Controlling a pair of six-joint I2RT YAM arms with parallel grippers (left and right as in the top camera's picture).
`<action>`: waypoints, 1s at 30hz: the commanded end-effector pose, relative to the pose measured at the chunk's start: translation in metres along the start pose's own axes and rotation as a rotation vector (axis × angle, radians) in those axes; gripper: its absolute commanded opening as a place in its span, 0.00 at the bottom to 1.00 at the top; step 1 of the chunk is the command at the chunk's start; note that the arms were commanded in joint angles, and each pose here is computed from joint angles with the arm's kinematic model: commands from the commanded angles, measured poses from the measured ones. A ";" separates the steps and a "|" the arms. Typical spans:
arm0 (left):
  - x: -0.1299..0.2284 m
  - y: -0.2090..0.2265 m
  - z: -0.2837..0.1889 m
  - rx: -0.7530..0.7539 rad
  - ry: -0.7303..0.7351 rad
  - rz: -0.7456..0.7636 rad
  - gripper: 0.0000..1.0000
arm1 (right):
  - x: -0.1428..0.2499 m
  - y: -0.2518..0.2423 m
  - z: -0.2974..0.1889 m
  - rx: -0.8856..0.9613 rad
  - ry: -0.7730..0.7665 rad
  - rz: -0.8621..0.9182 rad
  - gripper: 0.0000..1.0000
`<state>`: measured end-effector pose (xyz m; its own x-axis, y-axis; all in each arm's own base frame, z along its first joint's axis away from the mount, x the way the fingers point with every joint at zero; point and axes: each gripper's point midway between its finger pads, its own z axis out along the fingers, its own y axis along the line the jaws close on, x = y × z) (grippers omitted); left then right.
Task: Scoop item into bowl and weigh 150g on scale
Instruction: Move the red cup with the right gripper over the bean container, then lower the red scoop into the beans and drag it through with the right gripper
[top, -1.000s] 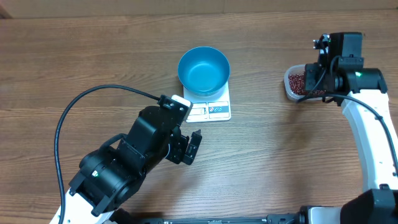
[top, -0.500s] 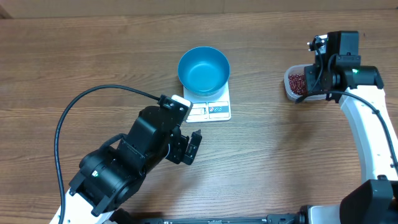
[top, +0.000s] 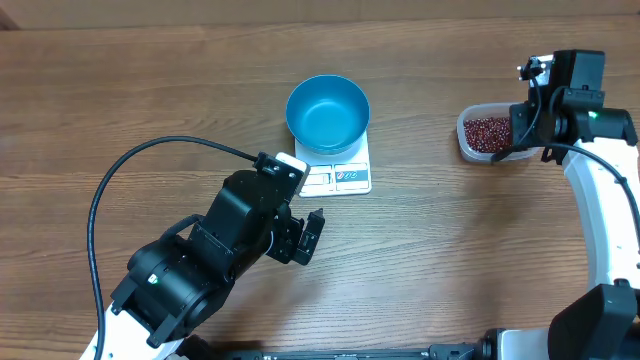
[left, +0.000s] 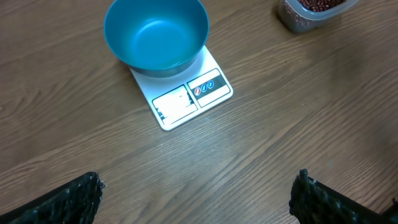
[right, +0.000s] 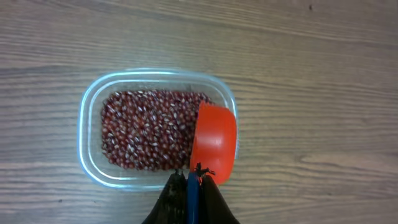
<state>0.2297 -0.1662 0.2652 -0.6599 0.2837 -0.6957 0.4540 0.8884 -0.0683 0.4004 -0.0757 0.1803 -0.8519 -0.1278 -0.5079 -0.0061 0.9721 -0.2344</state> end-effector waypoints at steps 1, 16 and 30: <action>0.002 0.000 0.002 -0.010 0.008 0.021 0.99 | -0.007 0.002 0.002 -0.027 -0.017 0.006 0.04; 0.002 0.000 0.002 -0.009 0.008 0.021 0.99 | 0.018 0.014 0.042 -0.067 0.119 -0.003 0.04; 0.002 0.000 0.002 -0.008 0.008 0.021 0.99 | 0.030 0.042 0.050 -0.208 0.145 0.037 0.04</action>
<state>0.2297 -0.1662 0.2652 -0.6599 0.2837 -0.6957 0.4540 0.8884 -0.0683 0.4047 -0.0560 0.1253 -0.9076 -0.1109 -0.4049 -0.0774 0.9922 -0.0982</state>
